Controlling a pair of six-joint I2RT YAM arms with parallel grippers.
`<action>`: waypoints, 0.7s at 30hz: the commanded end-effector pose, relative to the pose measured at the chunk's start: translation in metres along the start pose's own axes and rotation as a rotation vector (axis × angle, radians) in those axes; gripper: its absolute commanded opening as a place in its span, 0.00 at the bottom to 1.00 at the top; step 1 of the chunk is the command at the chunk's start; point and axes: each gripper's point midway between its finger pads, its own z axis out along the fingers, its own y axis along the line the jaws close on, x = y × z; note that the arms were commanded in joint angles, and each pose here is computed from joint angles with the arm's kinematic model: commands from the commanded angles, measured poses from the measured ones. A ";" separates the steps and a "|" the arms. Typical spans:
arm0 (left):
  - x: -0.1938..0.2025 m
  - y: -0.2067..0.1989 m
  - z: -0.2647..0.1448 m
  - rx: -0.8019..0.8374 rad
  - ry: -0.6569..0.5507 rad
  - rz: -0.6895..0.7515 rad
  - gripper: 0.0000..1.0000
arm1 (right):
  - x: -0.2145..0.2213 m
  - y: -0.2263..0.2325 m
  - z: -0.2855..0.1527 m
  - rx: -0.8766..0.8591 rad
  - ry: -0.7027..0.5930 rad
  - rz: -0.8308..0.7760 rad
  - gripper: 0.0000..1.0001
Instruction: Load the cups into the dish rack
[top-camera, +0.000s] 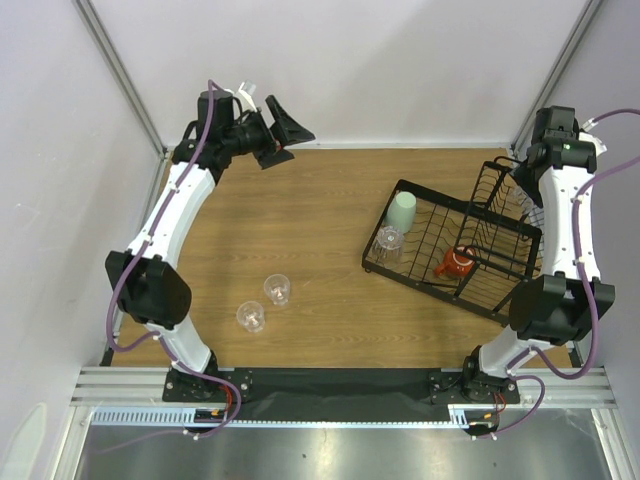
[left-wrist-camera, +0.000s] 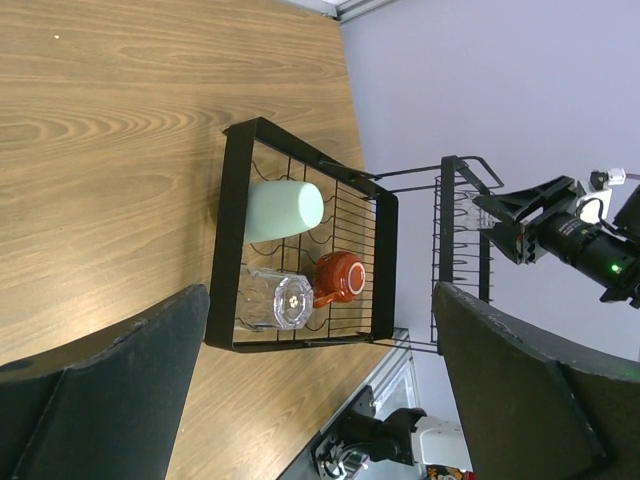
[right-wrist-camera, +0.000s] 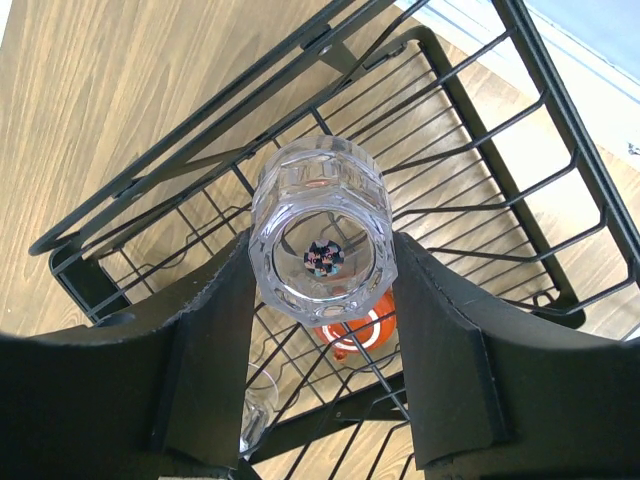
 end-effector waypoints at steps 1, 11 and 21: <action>-0.017 -0.016 -0.006 0.023 -0.041 0.014 1.00 | -0.006 0.002 0.000 0.010 -0.012 0.018 0.20; -0.020 -0.009 -0.001 -0.004 -0.042 -0.011 1.00 | -0.005 0.003 0.004 0.009 -0.011 -0.019 0.45; -0.018 -0.003 0.003 -0.042 -0.040 -0.003 1.00 | 0.003 0.020 -0.003 -0.049 -0.014 -0.092 0.85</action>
